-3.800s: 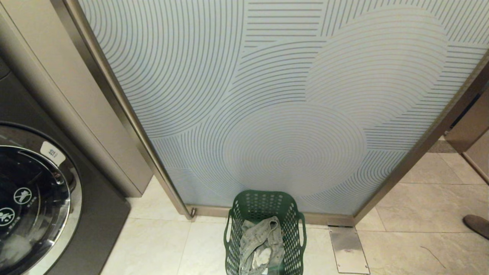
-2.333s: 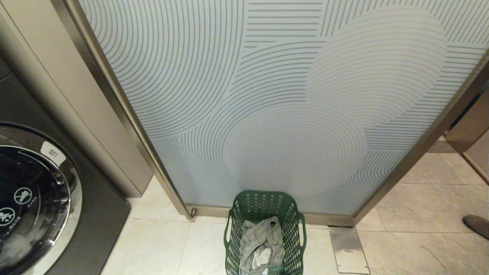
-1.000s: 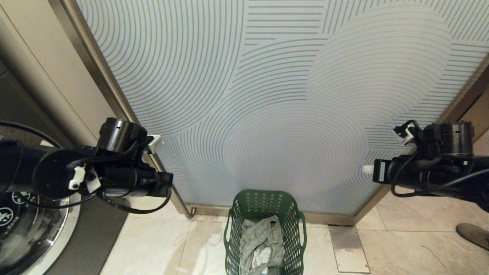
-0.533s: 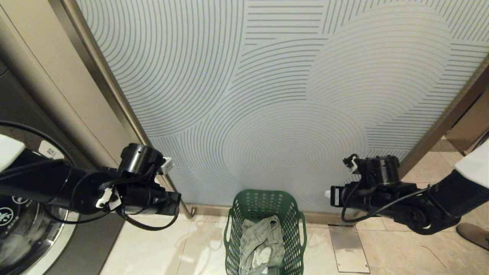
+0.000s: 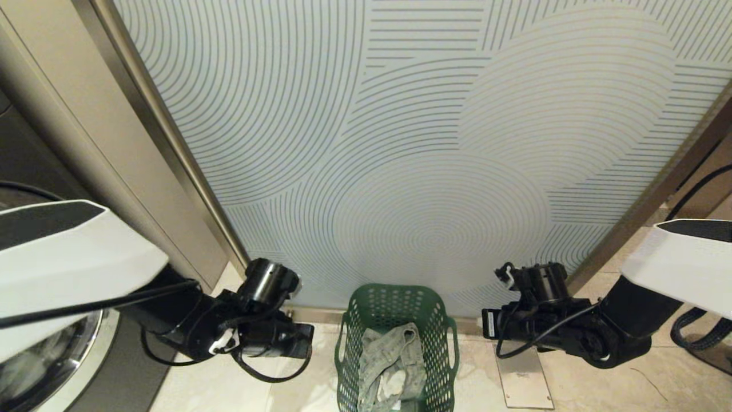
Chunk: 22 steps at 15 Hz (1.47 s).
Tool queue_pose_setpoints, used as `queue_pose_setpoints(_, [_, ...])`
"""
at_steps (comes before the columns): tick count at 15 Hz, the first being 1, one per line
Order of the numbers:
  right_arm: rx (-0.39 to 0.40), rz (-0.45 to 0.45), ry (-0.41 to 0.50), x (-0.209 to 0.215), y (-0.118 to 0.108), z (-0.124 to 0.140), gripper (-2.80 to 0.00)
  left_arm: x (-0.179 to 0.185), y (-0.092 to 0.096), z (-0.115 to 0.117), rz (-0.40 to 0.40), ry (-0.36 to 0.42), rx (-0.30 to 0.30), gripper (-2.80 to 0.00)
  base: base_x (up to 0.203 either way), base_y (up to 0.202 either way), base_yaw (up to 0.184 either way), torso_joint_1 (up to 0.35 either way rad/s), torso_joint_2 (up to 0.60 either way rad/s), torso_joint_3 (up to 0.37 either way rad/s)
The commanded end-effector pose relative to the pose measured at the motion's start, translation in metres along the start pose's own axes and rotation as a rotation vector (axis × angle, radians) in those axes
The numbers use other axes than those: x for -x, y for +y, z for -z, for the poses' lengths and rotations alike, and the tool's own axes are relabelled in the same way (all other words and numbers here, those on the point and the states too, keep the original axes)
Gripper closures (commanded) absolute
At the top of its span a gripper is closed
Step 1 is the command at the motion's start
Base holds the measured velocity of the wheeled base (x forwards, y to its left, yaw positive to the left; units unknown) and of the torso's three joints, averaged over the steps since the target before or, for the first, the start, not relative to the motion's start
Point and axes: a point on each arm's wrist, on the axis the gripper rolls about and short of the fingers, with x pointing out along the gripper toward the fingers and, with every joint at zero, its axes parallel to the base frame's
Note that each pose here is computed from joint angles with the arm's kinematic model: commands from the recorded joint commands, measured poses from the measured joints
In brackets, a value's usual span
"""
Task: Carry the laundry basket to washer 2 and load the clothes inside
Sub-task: Pick up the clothes basket and put it beside the washing machine
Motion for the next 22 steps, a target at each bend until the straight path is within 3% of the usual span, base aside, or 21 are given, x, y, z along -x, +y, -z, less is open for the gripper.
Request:
queue_pose_setpoints(1, [-0.010,0.008,0.027,-0.005,-0.003,0.008,0.00,-0.018,-0.007,0.016,0.008,0.023,-0.025,0.00,0.000,0.000,0.000,0.000,0.00,0.000])
queue_pose_setpoints(3, [-0.009,0.006,0.021,0.000,-0.002,0.006,0.00,-0.017,-0.009,0.015,0.014,0.006,0.009,0.00,0.000,0.000,0.000,0.000,0.00,0.000])
queue_pose_setpoints(12, [-0.005,0.001,0.002,0.009,0.000,0.002,0.00,-0.014,-0.009,0.011,0.022,-0.014,0.011,0.00,0.000,0.000,0.000,0.000,0.00,0.000])
queue_pose_setpoints(14, [-0.004,-0.001,-0.006,0.015,0.002,0.001,0.00,-0.011,-0.010,0.010,0.020,-0.016,0.001,0.00,0.000,0.000,0.000,0.000,0.00,0.000])
queue_pose_setpoints(17, [-0.004,-0.003,-0.010,0.018,0.002,0.000,0.00,-0.009,-0.009,0.016,-0.036,-0.011,-0.078,0.00,0.000,0.000,0.000,0.000,0.00,0.000])
queue_pose_setpoints(22, [-0.004,-0.004,-0.010,0.018,0.003,0.001,0.00,-0.009,-0.010,0.016,-0.052,-0.014,-0.086,0.00,0.000,0.000,0.000,0.003,0.00,-0.086])
